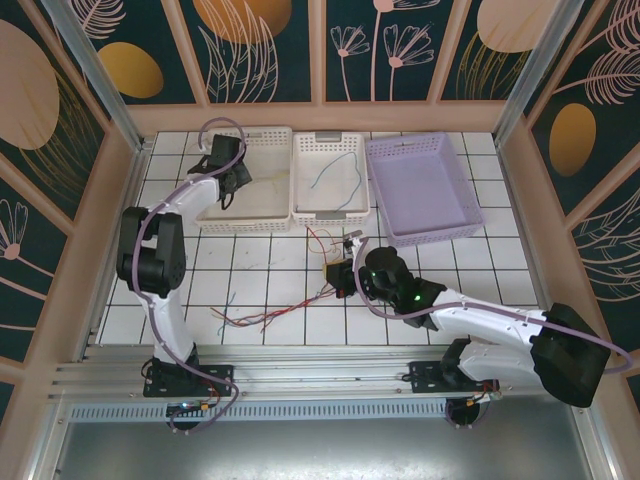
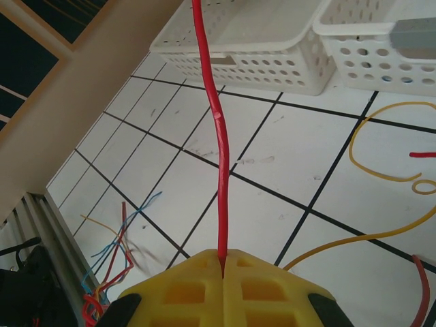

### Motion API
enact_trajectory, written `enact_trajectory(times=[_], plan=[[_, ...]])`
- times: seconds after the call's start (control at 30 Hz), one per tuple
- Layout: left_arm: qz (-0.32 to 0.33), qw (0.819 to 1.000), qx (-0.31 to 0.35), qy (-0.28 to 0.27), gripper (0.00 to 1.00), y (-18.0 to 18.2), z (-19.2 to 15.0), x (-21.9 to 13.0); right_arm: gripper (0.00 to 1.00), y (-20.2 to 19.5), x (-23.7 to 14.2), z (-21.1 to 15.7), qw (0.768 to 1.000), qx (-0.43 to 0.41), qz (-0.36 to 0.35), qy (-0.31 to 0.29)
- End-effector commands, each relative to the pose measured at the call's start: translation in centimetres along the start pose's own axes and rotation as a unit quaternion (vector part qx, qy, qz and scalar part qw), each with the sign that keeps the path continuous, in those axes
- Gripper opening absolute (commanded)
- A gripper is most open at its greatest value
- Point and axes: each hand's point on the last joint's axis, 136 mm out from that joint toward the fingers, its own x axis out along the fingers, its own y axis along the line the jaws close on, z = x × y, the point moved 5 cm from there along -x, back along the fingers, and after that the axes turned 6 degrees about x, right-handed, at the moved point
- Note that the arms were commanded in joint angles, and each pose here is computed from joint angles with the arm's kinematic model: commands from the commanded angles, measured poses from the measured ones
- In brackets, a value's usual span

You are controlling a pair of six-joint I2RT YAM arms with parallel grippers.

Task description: Untangle the cables

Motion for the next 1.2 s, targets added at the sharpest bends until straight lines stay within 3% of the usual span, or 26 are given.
enact_trajectory(times=[0.0,0.17,0.4,0.53,0.67,0.9,1.17], plan=[[-0.127,0.991,-0.050,0.003,0.00,-3.9,1.2,-3.5,0.00,0.7,-0.3,0.6,1.000,0.006,0.023,-0.014],[-0.182,0.981,-0.062,0.006,0.00,-6.9,2.1,-6.4,0.00,1.0,-0.4,0.8,0.999,0.008,0.028,-0.016],[-0.151,0.987,-0.045,-0.020,0.00,-6.2,3.6,-8.9,0.00,1.1,-0.4,0.8,0.999,0.014,0.036,-0.015],[-0.192,0.978,-0.075,-0.015,0.00,-6.4,2.8,-10.1,0.00,1.2,-0.6,0.8,0.999,0.016,0.038,-0.014],[-0.288,0.949,-0.127,0.003,0.00,-8.4,2.9,-12.7,0.00,1.4,-0.8,1.1,0.999,0.016,0.036,-0.017],[-0.388,0.901,-0.187,0.052,0.00,-11.0,1.6,-15.0,0.00,1.6,-1.2,1.3,0.999,0.019,0.039,-0.021],[-0.421,0.858,-0.271,0.113,0.00,-10.2,-2.9,-13.0,0.00,1.9,-1.0,1.2,0.999,0.025,0.045,-0.015]])
